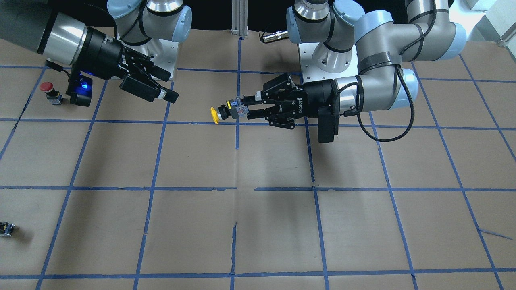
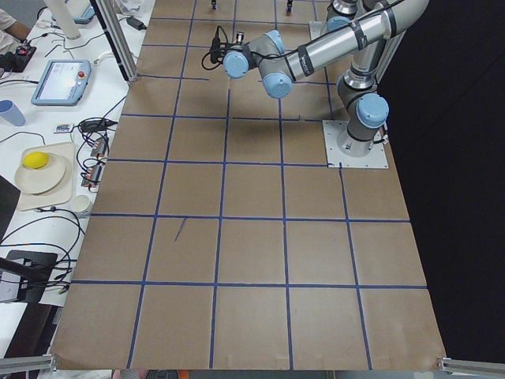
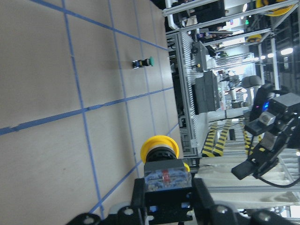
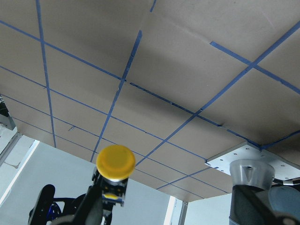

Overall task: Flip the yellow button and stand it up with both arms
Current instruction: 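Extend the held button toward the open right gripper, yellow cap first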

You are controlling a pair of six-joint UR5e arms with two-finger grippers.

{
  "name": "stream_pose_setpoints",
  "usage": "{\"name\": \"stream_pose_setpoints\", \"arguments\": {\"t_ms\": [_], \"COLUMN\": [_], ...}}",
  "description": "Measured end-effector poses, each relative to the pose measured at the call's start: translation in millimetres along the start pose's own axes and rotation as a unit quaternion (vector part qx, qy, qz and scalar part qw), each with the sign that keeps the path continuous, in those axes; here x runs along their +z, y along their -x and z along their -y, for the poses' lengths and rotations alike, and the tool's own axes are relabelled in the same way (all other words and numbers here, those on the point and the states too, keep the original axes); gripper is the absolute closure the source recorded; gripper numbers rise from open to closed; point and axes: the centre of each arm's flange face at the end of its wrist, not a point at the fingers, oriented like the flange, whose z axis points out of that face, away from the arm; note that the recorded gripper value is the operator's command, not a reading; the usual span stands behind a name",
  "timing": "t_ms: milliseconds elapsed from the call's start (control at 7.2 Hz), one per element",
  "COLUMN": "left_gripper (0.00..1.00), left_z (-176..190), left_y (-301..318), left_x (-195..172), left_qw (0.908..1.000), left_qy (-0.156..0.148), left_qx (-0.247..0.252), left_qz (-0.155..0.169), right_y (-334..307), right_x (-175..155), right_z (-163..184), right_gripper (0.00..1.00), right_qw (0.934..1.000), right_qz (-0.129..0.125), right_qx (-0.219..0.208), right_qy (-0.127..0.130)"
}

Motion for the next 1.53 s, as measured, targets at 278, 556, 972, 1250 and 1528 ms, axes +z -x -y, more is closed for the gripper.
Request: {"name": "stream_pose_setpoints", "arguments": {"t_ms": [278,556,972,1250,1528], "left_gripper": [0.91,0.91,0.93,0.93,0.97], "left_z": [-4.3,-6.9,-6.2,-6.0,-7.8], "left_y": [-22.3,-27.3,-33.3,-36.0,-39.6], "left_x": [28.3,41.9,46.9,48.3,52.7], "left_qw": [0.9986,0.9974,0.9951,0.9931,0.9925], "left_qy": [0.004,0.013,0.015,0.014,0.018], "left_qx": [0.035,0.053,0.085,0.107,0.111], "left_qz": [-0.038,-0.046,-0.047,-0.047,-0.049], "right_y": [9.8,14.5,14.1,12.9,12.1], "right_x": [2.3,0.9,-1.0,-4.3,-7.1], "right_z": [11.5,10.7,5.3,-0.1,-4.0], "right_gripper": [0.0,0.0,0.03,0.05,0.14], "right_qw": [0.9999,0.9995,0.9994,0.9994,0.9993], "right_qz": [0.013,0.027,0.029,0.031,0.034], "right_qx": [-0.006,-0.013,-0.014,-0.012,-0.011], "right_qy": [0.003,0.007,0.007,0.005,0.004]}}
